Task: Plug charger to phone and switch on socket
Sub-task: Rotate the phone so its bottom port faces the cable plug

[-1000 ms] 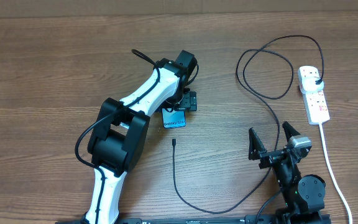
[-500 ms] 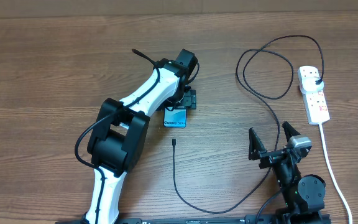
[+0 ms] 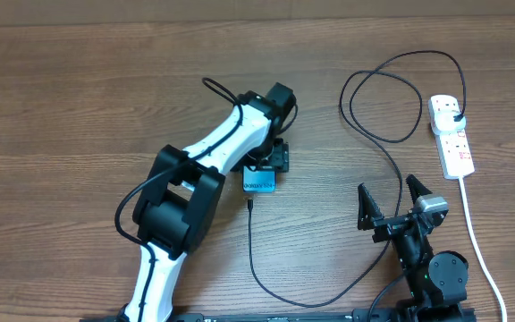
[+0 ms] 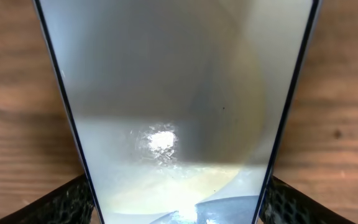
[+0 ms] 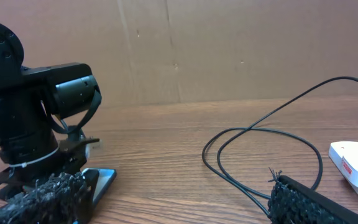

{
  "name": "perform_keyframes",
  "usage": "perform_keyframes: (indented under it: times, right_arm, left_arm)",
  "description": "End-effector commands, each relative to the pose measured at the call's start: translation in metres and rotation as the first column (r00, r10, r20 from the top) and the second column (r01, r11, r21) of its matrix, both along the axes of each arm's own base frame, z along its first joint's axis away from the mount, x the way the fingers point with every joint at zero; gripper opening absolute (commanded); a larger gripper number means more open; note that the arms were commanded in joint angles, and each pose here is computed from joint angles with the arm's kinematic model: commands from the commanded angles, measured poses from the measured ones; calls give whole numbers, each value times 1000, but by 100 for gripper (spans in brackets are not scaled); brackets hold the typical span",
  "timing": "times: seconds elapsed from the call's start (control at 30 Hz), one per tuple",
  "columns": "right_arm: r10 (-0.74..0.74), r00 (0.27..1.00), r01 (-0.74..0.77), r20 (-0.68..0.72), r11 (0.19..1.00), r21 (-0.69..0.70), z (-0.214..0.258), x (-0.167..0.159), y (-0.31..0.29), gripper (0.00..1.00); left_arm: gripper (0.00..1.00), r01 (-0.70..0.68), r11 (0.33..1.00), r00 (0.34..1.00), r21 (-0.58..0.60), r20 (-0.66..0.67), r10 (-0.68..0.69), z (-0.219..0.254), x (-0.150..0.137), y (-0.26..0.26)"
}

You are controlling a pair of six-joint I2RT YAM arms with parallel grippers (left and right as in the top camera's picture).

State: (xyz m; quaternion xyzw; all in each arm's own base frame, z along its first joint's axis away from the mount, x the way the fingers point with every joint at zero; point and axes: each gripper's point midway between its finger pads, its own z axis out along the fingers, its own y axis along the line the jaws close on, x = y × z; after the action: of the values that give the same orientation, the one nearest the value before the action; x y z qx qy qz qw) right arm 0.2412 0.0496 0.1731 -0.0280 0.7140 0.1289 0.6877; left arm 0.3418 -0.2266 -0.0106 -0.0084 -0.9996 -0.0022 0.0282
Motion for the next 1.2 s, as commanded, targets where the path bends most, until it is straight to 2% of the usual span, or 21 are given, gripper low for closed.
perform_keyframes:
  times: [0.0,0.3,0.43,0.6,0.73,1.17]
  right_arm:
    - [1,1000,-1,-1,1000,2,-3,0,1,100]
    - [1,1000,-1,-1,1000,2,-3,0,1,100]
    - [1,1000,-1,-1,1000,2,-3,0,1,100]
    - [1,1000,-1,-1,1000,2,-3,0,1,100]
    - [1,1000,-1,-1,1000,2,-3,0,1,100]
    - [1,1000,-1,-1,1000,2,-3,0,1,100]
  left_arm:
    - [86,-3,999,942,33,-335,14,-78,-89,0]
    - [90,-39,999,943,30,-329,47,-78,-80,6]
    - [93,-84,996,951,6,-299,82,-77,-61,11]
    - [97,-167,984,967,-57,-205,152,-82,-24,11]
    - [100,-180,978,977,-109,-138,164,-85,-2,7]
    - [100,-137,985,988,-103,-93,127,-86,5,6]
